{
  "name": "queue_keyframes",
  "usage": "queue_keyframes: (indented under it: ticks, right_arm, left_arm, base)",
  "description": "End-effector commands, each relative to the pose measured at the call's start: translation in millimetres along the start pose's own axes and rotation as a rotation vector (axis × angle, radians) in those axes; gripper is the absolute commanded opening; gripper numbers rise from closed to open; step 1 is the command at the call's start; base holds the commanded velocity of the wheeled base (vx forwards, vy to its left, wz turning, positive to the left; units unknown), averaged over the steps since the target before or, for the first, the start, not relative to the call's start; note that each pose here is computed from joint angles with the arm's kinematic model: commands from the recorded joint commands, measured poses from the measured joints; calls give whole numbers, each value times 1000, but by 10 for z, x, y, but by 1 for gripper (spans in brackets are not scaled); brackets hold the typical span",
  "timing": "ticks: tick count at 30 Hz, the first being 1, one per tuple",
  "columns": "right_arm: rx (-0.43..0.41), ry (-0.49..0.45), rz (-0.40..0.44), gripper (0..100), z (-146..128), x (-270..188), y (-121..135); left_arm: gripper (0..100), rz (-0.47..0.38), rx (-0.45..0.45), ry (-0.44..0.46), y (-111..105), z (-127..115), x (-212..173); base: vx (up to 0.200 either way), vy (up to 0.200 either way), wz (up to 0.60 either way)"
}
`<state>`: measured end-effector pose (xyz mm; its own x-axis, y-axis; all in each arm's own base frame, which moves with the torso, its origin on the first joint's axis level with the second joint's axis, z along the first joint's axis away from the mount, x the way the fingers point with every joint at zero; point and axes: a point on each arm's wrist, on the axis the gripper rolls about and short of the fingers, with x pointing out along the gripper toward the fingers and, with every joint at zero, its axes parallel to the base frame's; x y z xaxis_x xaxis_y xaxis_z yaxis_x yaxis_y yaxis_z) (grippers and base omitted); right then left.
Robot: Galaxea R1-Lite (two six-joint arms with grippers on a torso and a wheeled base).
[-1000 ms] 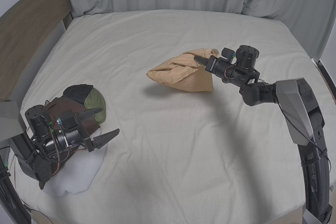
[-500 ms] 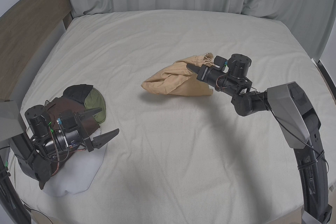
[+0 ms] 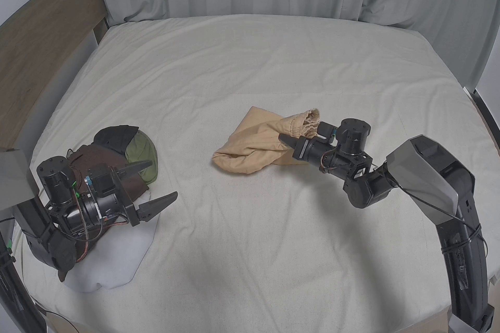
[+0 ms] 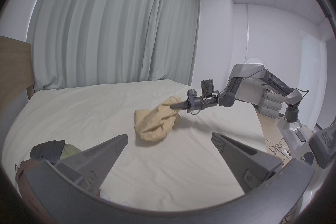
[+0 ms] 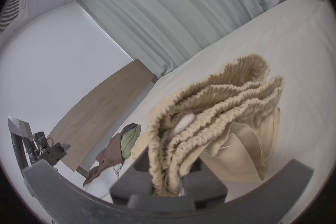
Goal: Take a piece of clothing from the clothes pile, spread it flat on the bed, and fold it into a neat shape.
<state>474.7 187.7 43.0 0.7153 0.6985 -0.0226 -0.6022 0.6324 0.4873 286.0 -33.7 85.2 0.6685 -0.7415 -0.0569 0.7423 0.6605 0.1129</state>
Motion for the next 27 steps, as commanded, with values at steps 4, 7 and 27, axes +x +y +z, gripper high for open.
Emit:
queue_keyframes:
  ticks: [4,7,27]
  right_arm:
    - [33,69,-45,0,-426,-108,-169]
    - [40,84,-49,0,-533,-134,-196]
    - [38,69,-66,100,-572,-313,-256]
  left_arm:
    - [100,0,2,-2,-5,10,-6]
    - [100,0,2,-2,-5,10,-6]
    - [100,0,1,-1,-5,6,-5]
  base:
    - [0,0,0]
    - [0,0,0]
    - [0,0,0]
